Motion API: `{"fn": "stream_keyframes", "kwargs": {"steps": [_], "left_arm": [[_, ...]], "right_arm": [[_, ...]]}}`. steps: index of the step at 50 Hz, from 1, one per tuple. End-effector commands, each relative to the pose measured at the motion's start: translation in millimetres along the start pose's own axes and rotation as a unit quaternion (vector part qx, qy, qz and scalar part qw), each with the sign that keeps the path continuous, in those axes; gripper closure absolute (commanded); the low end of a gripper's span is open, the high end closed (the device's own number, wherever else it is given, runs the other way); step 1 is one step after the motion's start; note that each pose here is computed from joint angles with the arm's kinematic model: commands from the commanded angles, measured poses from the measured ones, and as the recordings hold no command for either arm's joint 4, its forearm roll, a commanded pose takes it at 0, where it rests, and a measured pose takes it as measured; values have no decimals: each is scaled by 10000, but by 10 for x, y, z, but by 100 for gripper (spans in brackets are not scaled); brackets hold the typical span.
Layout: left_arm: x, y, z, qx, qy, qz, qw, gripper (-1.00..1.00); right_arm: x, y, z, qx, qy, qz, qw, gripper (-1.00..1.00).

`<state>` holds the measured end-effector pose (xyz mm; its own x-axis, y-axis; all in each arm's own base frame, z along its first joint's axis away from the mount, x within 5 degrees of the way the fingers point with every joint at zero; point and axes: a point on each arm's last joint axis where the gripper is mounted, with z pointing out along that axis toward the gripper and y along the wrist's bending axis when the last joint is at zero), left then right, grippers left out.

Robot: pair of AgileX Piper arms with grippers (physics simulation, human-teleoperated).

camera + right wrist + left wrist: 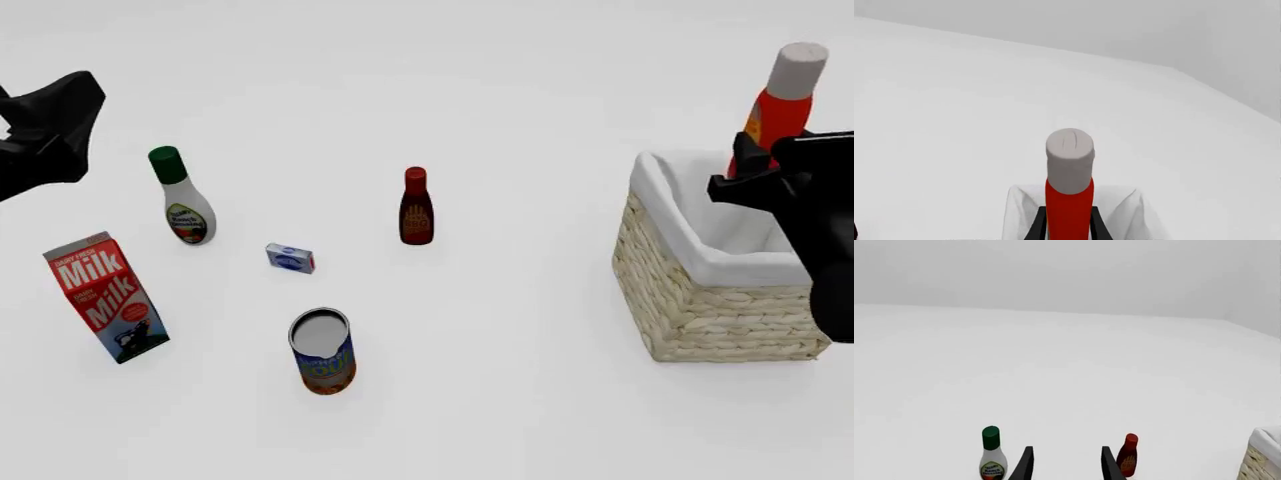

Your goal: Pick the ketchup and place it in the basket.

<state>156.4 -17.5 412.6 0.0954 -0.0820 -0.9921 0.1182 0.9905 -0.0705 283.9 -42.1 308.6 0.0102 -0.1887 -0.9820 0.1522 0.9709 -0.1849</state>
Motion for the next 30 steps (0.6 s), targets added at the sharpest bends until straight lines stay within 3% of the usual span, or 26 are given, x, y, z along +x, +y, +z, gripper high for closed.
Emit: {"fn": "stream_keyframes", "kwargs": {"steps": [1,30], "left_arm": [[-26,-9,1,23,-18,7,10000,-100],[-14,-10,7,28,-7,1,10000,-100]], "right_arm": [[105,-64,133,114,109,24,9999,100],[354,-184,309,320,367,51,9988,100]]}}
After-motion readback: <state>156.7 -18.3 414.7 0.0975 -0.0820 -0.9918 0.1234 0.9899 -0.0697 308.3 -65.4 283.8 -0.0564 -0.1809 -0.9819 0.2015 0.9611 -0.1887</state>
